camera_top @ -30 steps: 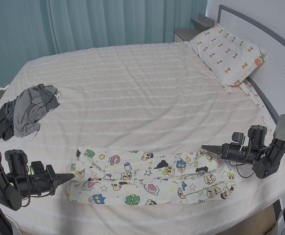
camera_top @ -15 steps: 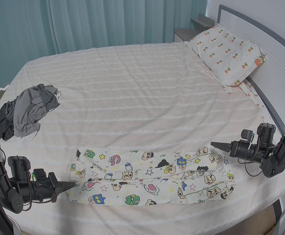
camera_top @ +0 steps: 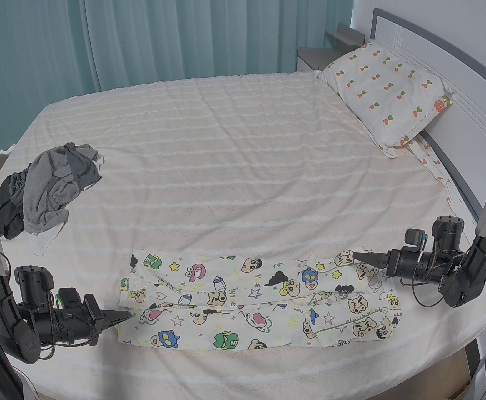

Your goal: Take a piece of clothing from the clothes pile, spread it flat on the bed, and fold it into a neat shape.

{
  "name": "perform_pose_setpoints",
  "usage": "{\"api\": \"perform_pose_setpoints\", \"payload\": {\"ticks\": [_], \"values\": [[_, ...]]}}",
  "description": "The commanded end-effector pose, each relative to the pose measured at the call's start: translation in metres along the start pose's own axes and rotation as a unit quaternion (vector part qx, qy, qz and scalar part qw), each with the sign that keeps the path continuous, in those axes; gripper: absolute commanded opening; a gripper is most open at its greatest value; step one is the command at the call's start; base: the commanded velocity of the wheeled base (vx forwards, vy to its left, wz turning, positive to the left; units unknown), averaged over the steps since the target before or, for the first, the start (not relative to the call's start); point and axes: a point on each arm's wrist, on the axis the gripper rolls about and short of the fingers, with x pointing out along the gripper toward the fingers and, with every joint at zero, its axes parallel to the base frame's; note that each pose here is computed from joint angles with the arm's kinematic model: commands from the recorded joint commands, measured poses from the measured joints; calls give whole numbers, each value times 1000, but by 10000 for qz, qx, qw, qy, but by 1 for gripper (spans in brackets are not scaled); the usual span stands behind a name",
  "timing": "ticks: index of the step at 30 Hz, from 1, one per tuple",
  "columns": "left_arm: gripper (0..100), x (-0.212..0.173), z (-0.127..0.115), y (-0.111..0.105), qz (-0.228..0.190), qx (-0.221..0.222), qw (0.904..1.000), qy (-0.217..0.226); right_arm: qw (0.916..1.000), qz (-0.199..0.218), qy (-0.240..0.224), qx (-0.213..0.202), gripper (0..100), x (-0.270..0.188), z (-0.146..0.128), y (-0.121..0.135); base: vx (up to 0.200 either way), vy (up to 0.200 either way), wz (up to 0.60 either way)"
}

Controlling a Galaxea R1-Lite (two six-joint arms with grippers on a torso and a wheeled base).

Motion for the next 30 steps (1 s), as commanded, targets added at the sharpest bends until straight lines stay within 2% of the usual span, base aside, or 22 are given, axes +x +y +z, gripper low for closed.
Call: {"api": "perform_pose_setpoints", "payload": {"ticks": [1, 6, 30], "values": [[0, 0, 0, 1, 13, -17, 10000, 7, 9997, 11, 201, 109, 100, 17, -13, -12, 0, 0, 0], [0, 0, 0, 1, 13, -17, 10000, 7, 9997, -42, 206, 155, 100, 21, -15, -20, 0, 0, 0], [0, 0, -1, 1, 19, -24, 10000, 22, 9996, -141, 127, 186, 100, 22, -13, -33, 0, 0, 0]]}}
